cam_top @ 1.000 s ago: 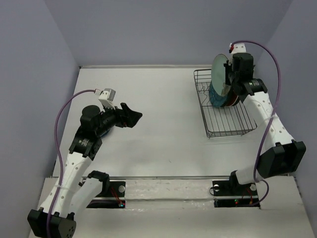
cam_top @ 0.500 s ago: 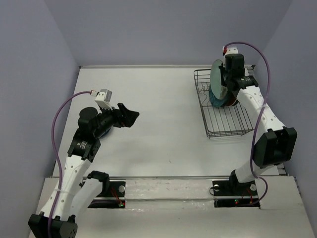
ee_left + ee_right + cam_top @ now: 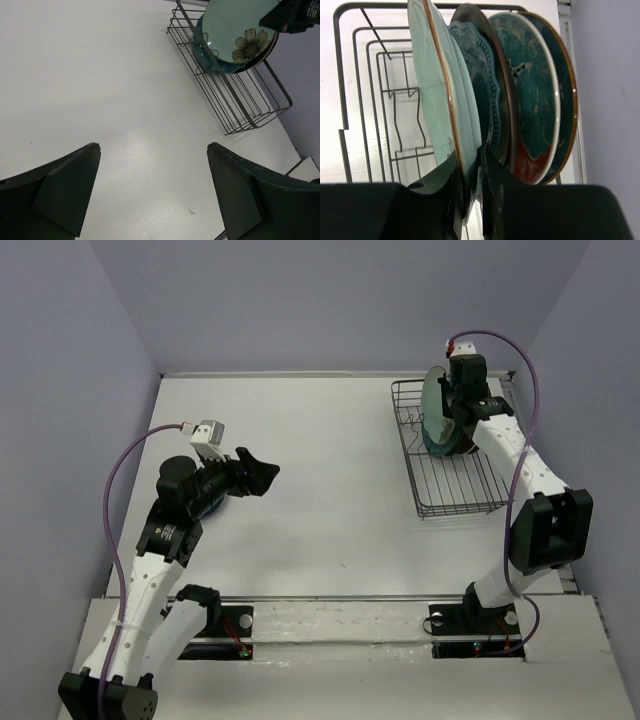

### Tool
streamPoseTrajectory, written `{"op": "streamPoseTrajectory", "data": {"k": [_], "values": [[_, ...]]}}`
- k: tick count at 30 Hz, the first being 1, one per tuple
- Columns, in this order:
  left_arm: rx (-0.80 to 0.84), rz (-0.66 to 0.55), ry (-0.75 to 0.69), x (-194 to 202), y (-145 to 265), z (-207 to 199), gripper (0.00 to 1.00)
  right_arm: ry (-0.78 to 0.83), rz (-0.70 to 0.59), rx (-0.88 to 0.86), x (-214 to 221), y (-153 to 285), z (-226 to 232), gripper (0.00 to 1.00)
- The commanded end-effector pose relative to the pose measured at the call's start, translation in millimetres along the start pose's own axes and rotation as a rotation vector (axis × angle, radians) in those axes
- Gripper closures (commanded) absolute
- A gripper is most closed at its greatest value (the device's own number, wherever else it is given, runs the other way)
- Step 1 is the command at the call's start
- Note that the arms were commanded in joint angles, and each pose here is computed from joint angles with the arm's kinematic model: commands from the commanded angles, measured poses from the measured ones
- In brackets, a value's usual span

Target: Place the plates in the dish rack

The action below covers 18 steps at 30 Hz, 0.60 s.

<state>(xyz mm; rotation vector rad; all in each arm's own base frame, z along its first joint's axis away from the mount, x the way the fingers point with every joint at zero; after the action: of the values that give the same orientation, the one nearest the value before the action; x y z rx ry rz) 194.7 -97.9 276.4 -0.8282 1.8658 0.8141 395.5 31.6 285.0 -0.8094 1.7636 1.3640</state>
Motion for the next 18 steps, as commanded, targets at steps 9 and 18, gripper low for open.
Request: {"op": "streamPoseTrajectory", "data": {"k": [9,18], "values": [[-0.036,-0.03,-0.003,-2.8,-1.0,5.7,0.01,-0.136,-0.145,-0.066,-19.7,-10.1,13.1,0.93],[-0.119,-0.01,0.095,2.4,-12.0,19.7,0.01,-0.222,-0.097,-0.09,-6.1,-21.5,23.6,0.91]]}}
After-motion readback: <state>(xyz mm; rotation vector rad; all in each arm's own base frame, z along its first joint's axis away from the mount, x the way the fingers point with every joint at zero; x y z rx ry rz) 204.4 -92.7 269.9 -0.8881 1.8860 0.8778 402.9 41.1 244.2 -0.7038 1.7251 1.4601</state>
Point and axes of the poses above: each gripper's point midway between its finger pads, its own y axis back along the fingers, its own z axis along the line the jaws close on, x = y × z, the point moved 8 cm from there along y, back along the fingers, and after that the axes turned 7 degrees about -y, right-handed, at the moved point
